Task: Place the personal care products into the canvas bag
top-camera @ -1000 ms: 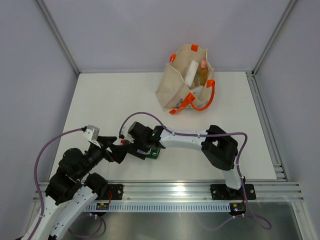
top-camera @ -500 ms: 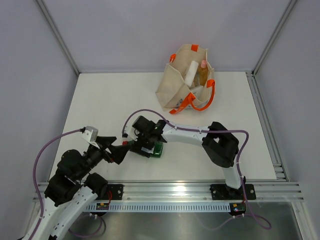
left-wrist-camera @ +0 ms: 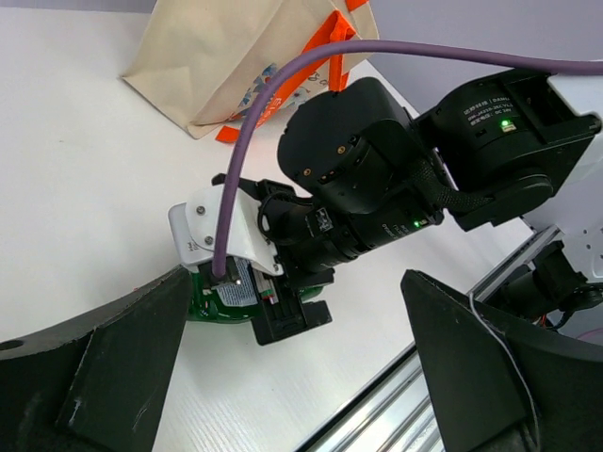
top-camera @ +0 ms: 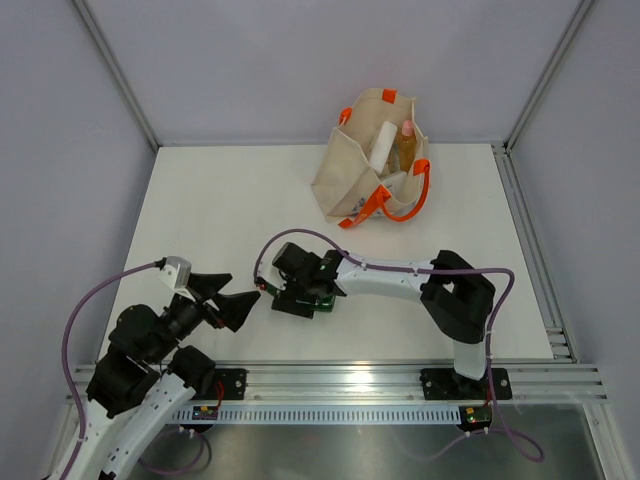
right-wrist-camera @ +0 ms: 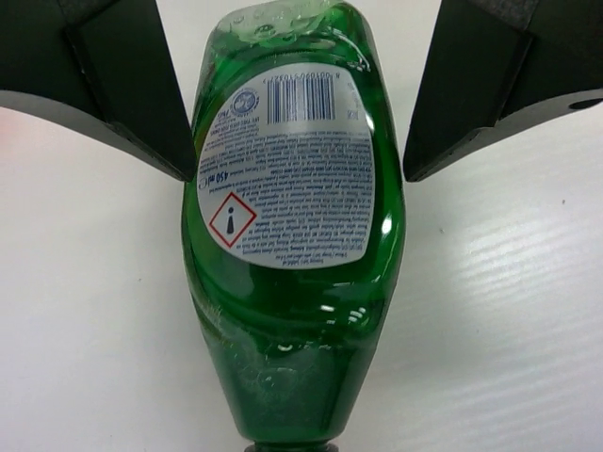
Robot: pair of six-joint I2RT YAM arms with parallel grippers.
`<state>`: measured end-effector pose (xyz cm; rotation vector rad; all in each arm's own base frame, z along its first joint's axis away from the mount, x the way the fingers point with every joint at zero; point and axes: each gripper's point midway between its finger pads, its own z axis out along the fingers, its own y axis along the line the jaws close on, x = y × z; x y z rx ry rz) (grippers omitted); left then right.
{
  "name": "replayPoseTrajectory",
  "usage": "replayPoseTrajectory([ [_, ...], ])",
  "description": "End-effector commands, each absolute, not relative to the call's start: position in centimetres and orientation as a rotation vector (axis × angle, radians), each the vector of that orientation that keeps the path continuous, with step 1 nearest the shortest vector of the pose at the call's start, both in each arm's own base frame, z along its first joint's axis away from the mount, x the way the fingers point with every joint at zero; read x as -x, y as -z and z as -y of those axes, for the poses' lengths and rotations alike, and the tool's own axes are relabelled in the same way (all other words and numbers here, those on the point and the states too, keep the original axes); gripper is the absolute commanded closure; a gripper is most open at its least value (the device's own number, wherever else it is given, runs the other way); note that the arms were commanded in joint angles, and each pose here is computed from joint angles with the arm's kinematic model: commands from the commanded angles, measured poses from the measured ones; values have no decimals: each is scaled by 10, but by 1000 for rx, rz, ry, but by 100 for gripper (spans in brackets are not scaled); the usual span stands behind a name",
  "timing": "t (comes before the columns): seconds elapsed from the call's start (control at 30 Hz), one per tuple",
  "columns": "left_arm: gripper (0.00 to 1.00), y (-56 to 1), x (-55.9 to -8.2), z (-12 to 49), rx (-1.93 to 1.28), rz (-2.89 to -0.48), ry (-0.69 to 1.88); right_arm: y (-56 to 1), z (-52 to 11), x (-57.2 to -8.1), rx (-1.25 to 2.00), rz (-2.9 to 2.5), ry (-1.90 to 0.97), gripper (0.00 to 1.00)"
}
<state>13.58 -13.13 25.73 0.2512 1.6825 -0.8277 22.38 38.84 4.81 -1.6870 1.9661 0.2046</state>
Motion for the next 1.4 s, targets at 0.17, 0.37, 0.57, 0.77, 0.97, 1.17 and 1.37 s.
replayPoseTrajectory([
  [0.17, 1, -287, -124, 131, -285, -1533, 877, -98, -366, -205, 1850, -1825, -430, 1],
  [0.37, 1, -286, -124, 132, -289, -1534, 878, -62, -342, -214, 1834, -1941, -272, 1],
  [0.57, 1, -285, -125, 132, -292, -1540, 873, -44, -336, -222, 1824, -1980, -193, 1],
  [0.77, 1, -284, -125, 132, -290, -1543, 873, -9, -332, -222, 1870, -2037, -176, 1],
  [0.97, 1, -284, -126, 133, -293, -1548, 872, 15, -326, -210, 1933, -2107, -206, 0],
  [1.17, 1, -284, -126, 133, -295, -1549, 874, 20, -323, -212, 1924, -2201, -129, 0],
  [1.37, 1, -285, -126, 133, -294, -1544, 874, 27, -318, -214, 1953, -2198, 27, 0],
])
